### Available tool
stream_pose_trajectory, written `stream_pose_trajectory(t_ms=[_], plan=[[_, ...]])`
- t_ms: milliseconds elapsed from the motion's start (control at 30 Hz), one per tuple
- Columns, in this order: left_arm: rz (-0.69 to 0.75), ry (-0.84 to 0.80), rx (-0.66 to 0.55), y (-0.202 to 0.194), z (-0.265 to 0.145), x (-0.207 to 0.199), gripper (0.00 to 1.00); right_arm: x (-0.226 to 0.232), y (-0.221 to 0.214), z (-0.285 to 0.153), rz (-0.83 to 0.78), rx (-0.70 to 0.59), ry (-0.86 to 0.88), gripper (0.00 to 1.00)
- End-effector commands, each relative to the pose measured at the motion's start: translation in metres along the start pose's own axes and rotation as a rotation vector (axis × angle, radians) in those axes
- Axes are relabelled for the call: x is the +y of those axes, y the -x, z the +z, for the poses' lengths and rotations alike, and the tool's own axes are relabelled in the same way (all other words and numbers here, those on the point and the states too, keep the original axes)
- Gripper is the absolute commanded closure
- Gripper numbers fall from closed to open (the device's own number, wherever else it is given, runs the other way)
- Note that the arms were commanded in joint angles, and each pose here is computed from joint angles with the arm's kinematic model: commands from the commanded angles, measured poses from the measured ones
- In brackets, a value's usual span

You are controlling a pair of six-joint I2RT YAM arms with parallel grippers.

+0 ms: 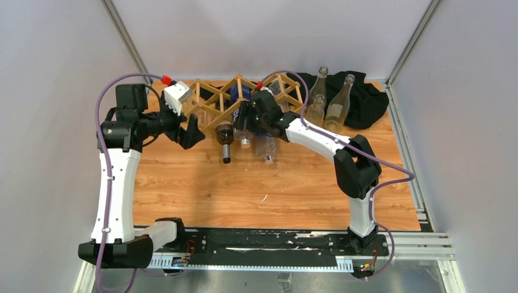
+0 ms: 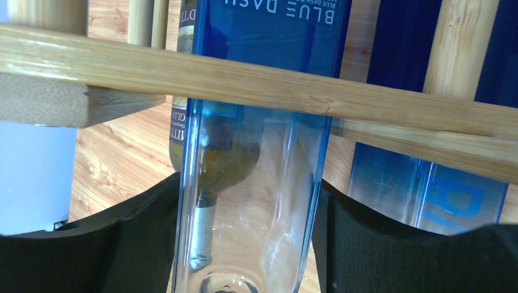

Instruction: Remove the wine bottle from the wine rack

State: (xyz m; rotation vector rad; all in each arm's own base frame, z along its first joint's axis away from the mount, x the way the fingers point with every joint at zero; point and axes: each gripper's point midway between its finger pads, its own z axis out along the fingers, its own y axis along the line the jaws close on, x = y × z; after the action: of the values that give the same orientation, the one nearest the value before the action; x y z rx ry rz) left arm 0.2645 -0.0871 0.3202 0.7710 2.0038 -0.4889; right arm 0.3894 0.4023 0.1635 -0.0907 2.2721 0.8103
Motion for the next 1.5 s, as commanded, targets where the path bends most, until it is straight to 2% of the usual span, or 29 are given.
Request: stream_pose_trajectory(t_ms=[0, 100, 133, 167, 367, 600, 833, 1200, 1467], plan=[[0.036, -0.016, -0.015, -0.001, 0.0, -0.003, 0.0, 0.015, -0.001, -0.005, -0.001, -0.029, 0.067, 0.64], [0.047, -0.021, -0.011, -0.004, 0.001, -0.003, 0.0, 0.019, -0.003, -0.017, 0.002, -0.033, 0.099, 0.9], [0.049, -0.023, -0.011, -0.004, 0.001, -0.003, 0.0, 0.022, -0.004, -0.021, -0.001, -0.039, 0.112, 0.97], [0.051, -0.025, -0.008, -0.005, 0.002, -0.003, 0.0, 0.027, -0.003, -0.025, -0.003, -0.048, 0.132, 1.0], [0.08, -0.041, -0.006, -0.008, 0.004, -0.003, 0.0, 0.044, -0.018, -0.053, 0.0, -0.033, 0.252, 1.0], [0.263, -0.119, -0.045, -0.013, 0.006, -0.014, 0.0, 0.061, -0.032, -0.1, 0.045, 0.016, 0.389, 1.0], [0.489, -0.168, -0.071, -0.028, 0.01, -0.023, 0.0, 0.058, -0.041, -0.133, 0.113, 0.033, 0.416, 1.0], [0.694, -0.205, -0.009, -0.049, 0.025, -0.026, 0.0, 0.051, -0.035, -0.168, 0.252, 0.053, 0.454, 1.0], [0.806, -0.238, -0.004, -0.052, 0.031, -0.034, 0.01, 0.052, -0.034, -0.193, 0.29, 0.076, 0.479, 1.0]])
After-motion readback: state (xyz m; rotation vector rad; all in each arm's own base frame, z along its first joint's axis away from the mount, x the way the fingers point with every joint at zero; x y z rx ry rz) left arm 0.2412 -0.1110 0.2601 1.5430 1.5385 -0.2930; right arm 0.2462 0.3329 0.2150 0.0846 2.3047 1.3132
